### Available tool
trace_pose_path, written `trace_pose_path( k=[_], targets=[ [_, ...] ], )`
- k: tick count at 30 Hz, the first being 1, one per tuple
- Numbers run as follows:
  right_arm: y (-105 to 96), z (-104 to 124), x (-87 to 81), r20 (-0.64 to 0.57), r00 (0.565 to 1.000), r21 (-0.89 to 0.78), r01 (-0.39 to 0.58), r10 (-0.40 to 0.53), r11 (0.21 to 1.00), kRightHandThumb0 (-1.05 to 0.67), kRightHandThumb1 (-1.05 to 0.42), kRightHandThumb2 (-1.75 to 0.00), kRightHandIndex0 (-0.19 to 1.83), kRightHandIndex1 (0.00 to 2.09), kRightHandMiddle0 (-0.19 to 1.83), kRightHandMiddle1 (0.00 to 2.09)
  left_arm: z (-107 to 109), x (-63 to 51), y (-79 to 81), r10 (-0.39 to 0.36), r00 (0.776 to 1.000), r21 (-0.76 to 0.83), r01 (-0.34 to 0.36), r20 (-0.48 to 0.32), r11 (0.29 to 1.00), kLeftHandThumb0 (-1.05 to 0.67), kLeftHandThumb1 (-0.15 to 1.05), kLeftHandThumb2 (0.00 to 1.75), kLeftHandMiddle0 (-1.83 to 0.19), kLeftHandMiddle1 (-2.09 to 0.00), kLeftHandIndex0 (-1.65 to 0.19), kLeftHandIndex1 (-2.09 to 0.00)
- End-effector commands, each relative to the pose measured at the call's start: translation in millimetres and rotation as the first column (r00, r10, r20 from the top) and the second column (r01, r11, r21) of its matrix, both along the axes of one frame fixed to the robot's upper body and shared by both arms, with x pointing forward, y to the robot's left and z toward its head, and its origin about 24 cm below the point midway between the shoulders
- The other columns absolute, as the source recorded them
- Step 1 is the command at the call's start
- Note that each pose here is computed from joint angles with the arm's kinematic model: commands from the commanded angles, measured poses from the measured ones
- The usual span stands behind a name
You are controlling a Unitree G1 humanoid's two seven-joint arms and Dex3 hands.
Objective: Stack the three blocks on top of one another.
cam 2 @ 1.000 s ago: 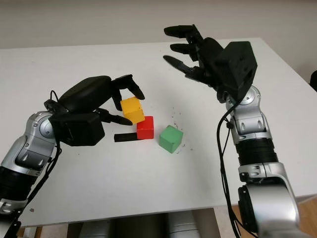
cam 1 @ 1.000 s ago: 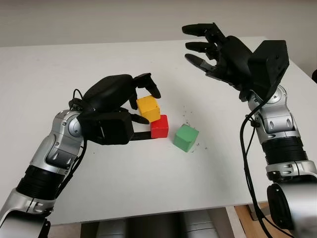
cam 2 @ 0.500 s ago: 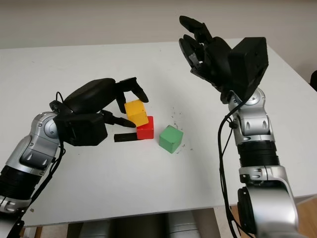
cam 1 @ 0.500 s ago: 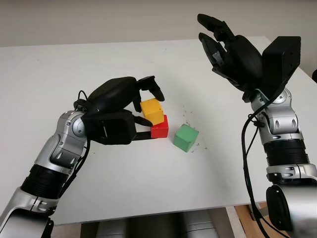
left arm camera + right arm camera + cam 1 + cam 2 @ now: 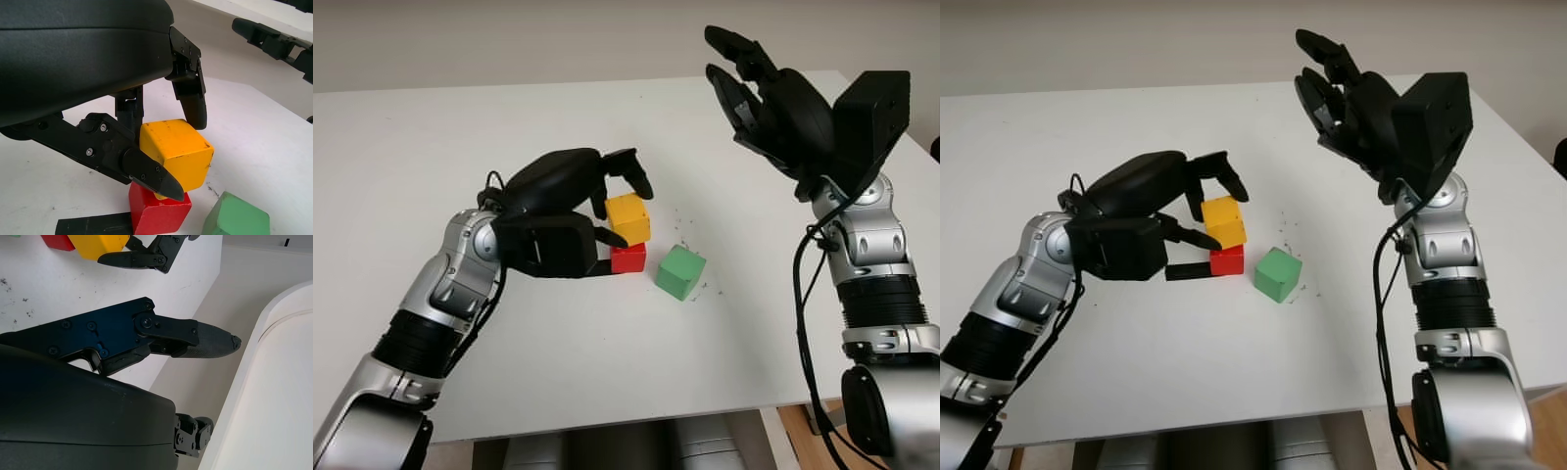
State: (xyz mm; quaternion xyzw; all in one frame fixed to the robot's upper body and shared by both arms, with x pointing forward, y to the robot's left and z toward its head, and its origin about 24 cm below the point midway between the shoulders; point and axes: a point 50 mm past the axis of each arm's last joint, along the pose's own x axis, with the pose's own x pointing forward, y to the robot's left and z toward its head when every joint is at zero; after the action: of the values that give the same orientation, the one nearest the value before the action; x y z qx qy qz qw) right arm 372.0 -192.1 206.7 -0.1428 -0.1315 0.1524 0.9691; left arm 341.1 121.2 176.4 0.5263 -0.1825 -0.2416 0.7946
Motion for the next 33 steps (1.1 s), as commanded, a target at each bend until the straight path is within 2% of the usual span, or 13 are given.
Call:
trace_pose_path(
  k=[1,3,9,15,24,29,31,33],
  targets=[
    [-0.8,3.8,-1.1,0.012,1.000,0.012,0.000,0.000,1.000,-0.75,-1.05,-0.56,-0.03,0.16,-0.14,0.41,8.3,2.1,-5.1,-0.024,0.999,-0.003,0.025,0.033,1.000,-0.09,0.96,0.05,-0.44,-1.64,-0.37,-1.29],
    [-0.9,3.4,-1.1,0.009,1.000,0.017,0.000,0.000,1.000,-0.75,-1.05,-0.57,-0.02,0.16,-0.14,0.40,7.2,3.1,-5.5,-0.034,0.999,0.005,0.034,0.034,0.999,-0.09,0.96,0.05,-0.43,-1.68,-0.36,-1.30],
    [-0.9,3.0,-1.7,0.009,1.000,0.007,0.001,-0.001,1.000,-0.75,-1.05,-0.57,-0.02,0.14,-0.14,0.40,5.7,3.8,-5.1,-0.041,0.999,0.035,0.039,0.031,0.999,-0.09,0.95,0.05,-0.47,-1.62,-0.38,-1.31],
    [-0.6,2.1,-2.1,0.003,1.000,0.019,0.005,-0.005,1.000,-0.75,-1.05,-0.57,-0.01,0.13,-0.13,0.40,5.3,2.9,-4.0,-0.040,0.999,0.049,0.038,0.029,0.998,-0.08,0.95,0.05,-0.49,-1.48,-0.39,-1.29],
    [-0.4,1.7,-2.5,-0.004,1.000,0.016,0.005,-0.005,1.000,-0.76,-1.05,-0.57,-0.01,0.11,-0.14,0.39,4.7,2.1,-2.8,-0.039,0.999,0.063,0.037,0.021,0.997,-0.07,0.95,0.05,-0.50,-1.43,-0.39,-1.26],
    [-0.3,1.2,-2.7,-0.006,1.000,0.025,0.015,-0.015,1.000,-0.76,-1.05,-0.56,-0.01,0.11,-0.13,0.39,3.3,2.0,-2.1,-0.034,0.999,0.085,0.033,0.015,0.996,-0.08,0.95,0.05,-0.50,-1.33,-0.40,-1.24],
    [-0.3,1.0,-2.8,-0.004,1.000,0.016,0.012,-0.012,1.000,-0.76,-1.05,-0.56,-0.01,0.11,-0.13,0.39,2.8,1.8,-2.0,-0.036,0.999,0.086,0.034,0.020,0.996,-0.08,0.95,0.05,-0.51,-1.33,-0.40,-1.23],
    [-0.2,0.8,-2.9,-0.007,1.000,0.015,0.004,-0.004,1.000,-0.76,-1.05,-0.57,-0.01,0.10,-0.14,0.39,2.1,1.6,-2.1,-0.039,0.999,0.085,0.036,0.030,0.996,-0.09,0.94,0.05,-0.50,-1.42,-0.42,-1.23]
  ],
)
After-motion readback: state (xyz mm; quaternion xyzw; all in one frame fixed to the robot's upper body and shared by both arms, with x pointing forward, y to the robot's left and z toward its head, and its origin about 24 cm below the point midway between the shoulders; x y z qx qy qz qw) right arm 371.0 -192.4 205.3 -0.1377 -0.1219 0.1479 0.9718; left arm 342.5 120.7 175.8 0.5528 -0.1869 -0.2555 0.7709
